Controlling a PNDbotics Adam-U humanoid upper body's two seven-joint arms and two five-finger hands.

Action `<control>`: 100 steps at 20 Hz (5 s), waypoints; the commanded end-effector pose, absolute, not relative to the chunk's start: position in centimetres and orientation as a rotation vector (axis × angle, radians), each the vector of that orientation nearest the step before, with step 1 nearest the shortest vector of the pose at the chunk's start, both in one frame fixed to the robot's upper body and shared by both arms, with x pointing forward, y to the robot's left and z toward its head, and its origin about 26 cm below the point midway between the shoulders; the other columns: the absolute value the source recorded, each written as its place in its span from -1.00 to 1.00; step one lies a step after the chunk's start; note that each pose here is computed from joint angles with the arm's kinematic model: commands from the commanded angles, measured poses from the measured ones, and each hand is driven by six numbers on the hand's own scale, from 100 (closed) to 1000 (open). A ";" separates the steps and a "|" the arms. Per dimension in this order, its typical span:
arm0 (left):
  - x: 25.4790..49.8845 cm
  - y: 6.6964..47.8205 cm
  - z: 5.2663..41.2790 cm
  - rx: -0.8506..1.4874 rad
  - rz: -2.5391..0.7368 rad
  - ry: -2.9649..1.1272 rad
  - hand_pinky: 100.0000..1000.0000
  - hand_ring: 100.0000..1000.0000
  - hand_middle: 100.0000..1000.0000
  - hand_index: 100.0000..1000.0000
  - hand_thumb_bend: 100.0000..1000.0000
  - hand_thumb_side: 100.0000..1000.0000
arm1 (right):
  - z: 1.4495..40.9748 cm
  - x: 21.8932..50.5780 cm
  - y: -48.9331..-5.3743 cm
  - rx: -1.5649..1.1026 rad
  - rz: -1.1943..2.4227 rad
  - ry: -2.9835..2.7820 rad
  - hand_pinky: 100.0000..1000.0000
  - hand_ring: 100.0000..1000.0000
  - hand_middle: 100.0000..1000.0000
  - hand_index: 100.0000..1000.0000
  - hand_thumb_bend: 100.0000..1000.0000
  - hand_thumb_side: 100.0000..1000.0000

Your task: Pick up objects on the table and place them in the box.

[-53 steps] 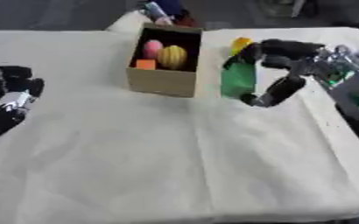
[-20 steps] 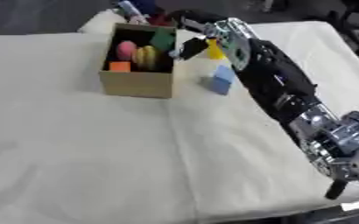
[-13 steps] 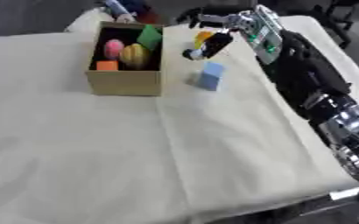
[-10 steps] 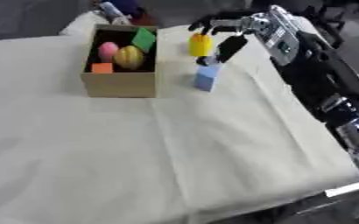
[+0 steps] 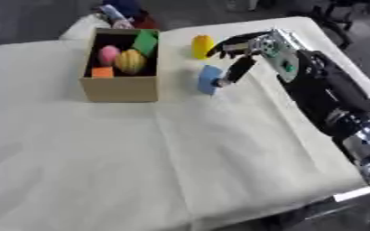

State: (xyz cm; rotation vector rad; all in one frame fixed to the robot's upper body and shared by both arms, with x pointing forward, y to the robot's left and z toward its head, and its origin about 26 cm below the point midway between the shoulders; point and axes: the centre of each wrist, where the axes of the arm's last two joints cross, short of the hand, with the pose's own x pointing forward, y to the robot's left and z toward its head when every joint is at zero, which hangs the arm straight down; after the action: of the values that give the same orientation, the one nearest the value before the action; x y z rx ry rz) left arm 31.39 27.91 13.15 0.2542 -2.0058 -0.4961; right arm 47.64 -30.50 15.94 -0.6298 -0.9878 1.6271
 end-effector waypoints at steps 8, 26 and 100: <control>31.4 28.4 13.7 0.279 -0.509 -2.013 0.44 0.35 0.23 0.41 -0.20 0.02 | 16.4 48.4 -30.5 -0.770 1.565 -1.094 0.57 0.60 0.44 0.85 -0.40 -0.13; 31.4 28.3 13.8 0.272 -0.512 -2.014 0.43 0.36 0.23 0.41 -0.20 0.02 | 24.3 49.3 -26.9 -0.894 1.458 -1.490 0.40 0.27 -0.05 0.31 -0.75 -0.67; 31.8 27.5 14.4 0.237 -0.513 -2.043 0.44 0.34 0.21 0.41 -0.20 0.02 | 21.9 49.8 -22.1 -0.819 1.381 -1.659 0.37 0.36 0.26 0.53 -0.91 -0.68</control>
State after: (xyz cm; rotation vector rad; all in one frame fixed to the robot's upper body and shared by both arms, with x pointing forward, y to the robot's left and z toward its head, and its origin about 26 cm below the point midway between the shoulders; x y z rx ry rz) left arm 31.78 27.48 13.60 0.2320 -2.0157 -0.5032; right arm 49.75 -22.19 20.82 -0.8066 -1.6654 1.3358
